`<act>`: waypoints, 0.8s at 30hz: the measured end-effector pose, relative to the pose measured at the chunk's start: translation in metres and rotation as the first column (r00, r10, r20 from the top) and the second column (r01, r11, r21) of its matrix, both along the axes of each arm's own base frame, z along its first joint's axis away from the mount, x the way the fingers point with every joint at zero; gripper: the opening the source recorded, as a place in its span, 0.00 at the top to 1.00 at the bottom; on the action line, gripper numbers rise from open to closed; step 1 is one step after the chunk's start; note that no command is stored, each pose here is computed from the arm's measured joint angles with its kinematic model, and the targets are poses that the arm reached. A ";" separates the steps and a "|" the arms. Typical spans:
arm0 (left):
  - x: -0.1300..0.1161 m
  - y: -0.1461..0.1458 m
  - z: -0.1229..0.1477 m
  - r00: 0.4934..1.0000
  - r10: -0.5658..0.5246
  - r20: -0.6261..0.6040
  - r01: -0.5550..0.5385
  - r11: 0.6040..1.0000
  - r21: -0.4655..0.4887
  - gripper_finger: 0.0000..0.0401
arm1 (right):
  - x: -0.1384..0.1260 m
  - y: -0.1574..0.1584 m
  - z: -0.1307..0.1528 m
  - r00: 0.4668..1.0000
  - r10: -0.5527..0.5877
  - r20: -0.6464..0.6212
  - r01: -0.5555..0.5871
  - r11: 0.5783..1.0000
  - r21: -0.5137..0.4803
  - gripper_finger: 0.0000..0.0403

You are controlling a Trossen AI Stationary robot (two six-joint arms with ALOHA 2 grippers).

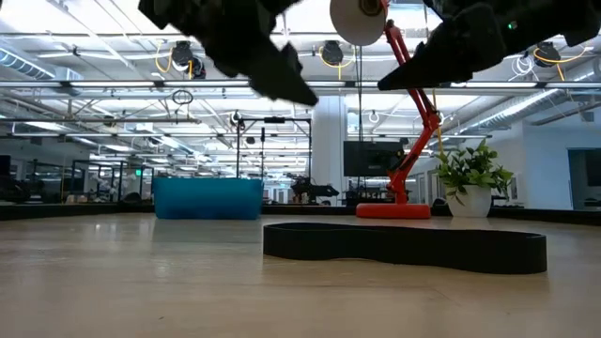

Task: Pick and place rubber bands into bin
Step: Put the black rubber band into the blue container

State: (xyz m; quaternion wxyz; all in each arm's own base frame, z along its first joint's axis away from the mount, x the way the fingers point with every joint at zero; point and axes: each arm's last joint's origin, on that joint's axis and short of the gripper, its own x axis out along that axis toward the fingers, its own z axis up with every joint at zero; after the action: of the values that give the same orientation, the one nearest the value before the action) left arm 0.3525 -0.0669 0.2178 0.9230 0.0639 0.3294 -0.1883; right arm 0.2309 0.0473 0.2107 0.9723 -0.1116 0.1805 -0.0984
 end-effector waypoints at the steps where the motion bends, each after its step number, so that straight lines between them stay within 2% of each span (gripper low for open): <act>1: 0.002 -0.002 -0.005 1.000 0.005 -0.015 -0.005 1.000 -0.010 0.58 | 0.000 0.000 0.000 1.000 0.000 0.000 0.000 1.000 0.000 0.56; 8: 0.017 -0.016 -0.039 0.999 0.008 -0.049 -0.011 0.998 -0.054 0.58 | -0.001 0.000 -0.003 1.000 0.000 -0.008 0.000 1.000 -0.004 0.57; 15: 0.020 -0.024 -0.072 0.987 0.020 -0.160 -0.031 0.997 -0.066 0.58 | 0.000 -0.003 -0.002 1.000 -0.004 -0.009 0.004 1.000 -0.025 0.56; 24: 0.021 -0.031 -0.094 0.976 0.046 -0.213 -0.056 0.998 -0.037 0.58 | 0.000 -0.004 -0.002 1.000 -0.006 -0.010 0.006 1.000 -0.025 0.57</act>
State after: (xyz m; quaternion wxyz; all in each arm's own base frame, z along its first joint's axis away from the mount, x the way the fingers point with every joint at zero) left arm 0.3734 -0.0980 0.1239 0.8883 0.0150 0.4234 -0.1773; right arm 0.2306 0.0436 0.2084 0.9696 -0.1237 0.1844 -0.1031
